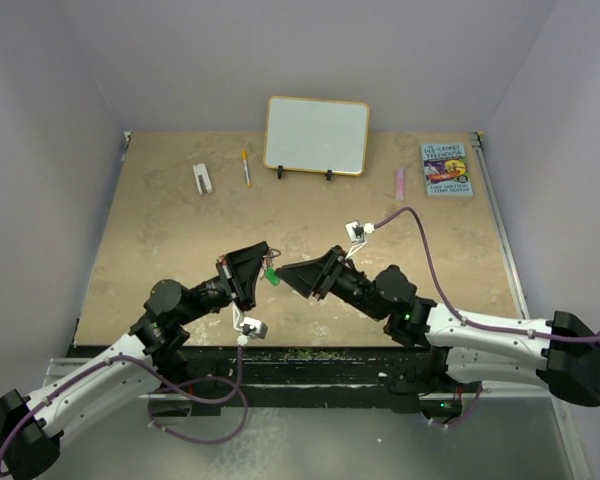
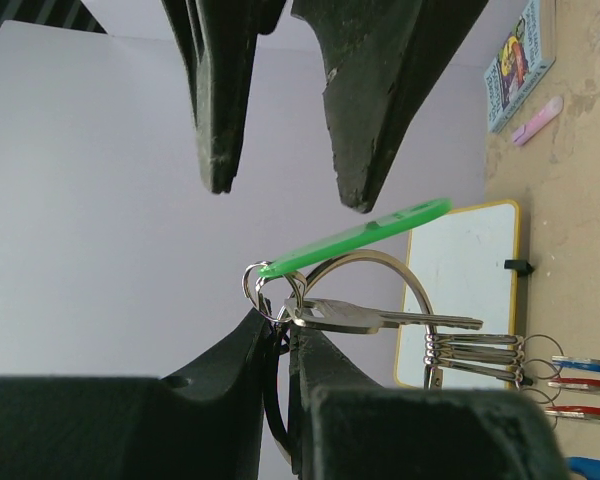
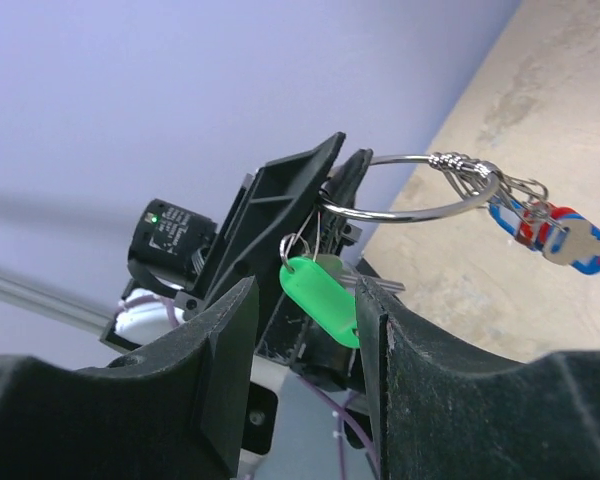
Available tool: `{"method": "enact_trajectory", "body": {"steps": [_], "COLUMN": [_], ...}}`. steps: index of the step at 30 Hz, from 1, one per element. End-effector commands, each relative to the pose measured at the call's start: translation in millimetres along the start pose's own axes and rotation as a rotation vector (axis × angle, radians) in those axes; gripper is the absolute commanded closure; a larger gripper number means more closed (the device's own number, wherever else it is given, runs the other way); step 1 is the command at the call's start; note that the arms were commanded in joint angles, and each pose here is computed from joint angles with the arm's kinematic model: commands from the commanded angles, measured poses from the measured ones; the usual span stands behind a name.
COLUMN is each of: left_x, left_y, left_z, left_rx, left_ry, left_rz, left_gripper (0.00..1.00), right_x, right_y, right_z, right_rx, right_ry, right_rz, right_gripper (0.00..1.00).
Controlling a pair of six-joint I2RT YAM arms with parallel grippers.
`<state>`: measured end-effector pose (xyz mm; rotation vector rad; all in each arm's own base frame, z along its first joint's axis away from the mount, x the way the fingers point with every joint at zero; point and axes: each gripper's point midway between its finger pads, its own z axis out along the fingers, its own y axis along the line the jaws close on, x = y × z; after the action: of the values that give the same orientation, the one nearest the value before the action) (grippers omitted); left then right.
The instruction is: Put the keys on the keyring
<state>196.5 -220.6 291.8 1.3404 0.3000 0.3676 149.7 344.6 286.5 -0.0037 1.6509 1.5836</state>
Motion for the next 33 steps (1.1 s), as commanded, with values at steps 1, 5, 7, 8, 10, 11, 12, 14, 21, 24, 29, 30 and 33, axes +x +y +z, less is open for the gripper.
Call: {"method": "enact_trajectory", "body": {"steps": [1,5,7,8,10,11,12,14,21,24,29,30,33], "left_x": [-5,-5,-5,-5,-4,-5,-5,-5,-5,-5,-5,-5,-4], "left_y": [20,21,21,22,21,22,22,19,23,24,23,23,21], "left_z": [0,-1,-2,-2,-3,-3,-3,-2,-1,-2,-1,-1,0], "left_rx": [-0.076,-0.081,-0.080,-0.082,-0.080,-0.081,-0.080,-0.075,-0.091,-0.089,-0.087,-0.084,-0.079], "left_ry": [-0.017,-0.016,-0.013,-0.012,-0.011,-0.012,-0.013,-0.016,-0.016,-0.015,-0.016,-0.017,-0.014], "left_rz": [0.018,0.020,0.021,0.022,0.019,0.018,0.017,0.015,0.021,0.023,0.022,0.022,0.019], "left_gripper": [0.96,0.96,0.96,0.96,0.96,0.96,0.96,0.96,0.96,0.96,0.96,0.96,0.96], "right_x": [-15,-12,-18,-20,-23,-23,-24,-23,-14,-12,-4,-3,0], "right_y": [32,20,17,15,12,12,13,13,8,8,10,10,11], "right_z": [9,11,6,3,-1,-3,-4,-3,2,4,11,12,14], "right_rx": [-0.130,-0.079,-0.056,-0.043,-0.018,-0.016,-0.017,-0.020,-0.047,-0.048,-0.067,-0.072,-0.084], "right_ry": [-0.065,-0.062,-0.086,-0.095,-0.101,-0.100,-0.100,-0.094,-0.089,-0.083,-0.054,-0.052,-0.041], "right_rz": [0.080,0.073,0.074,0.072,0.072,0.073,0.073,0.073,0.095,0.095,0.095,0.095,0.098], "right_gripper": [0.51,0.51,0.51,0.51,0.51,0.51,0.51,0.51,0.52,0.52,0.52,0.52,0.53]}}
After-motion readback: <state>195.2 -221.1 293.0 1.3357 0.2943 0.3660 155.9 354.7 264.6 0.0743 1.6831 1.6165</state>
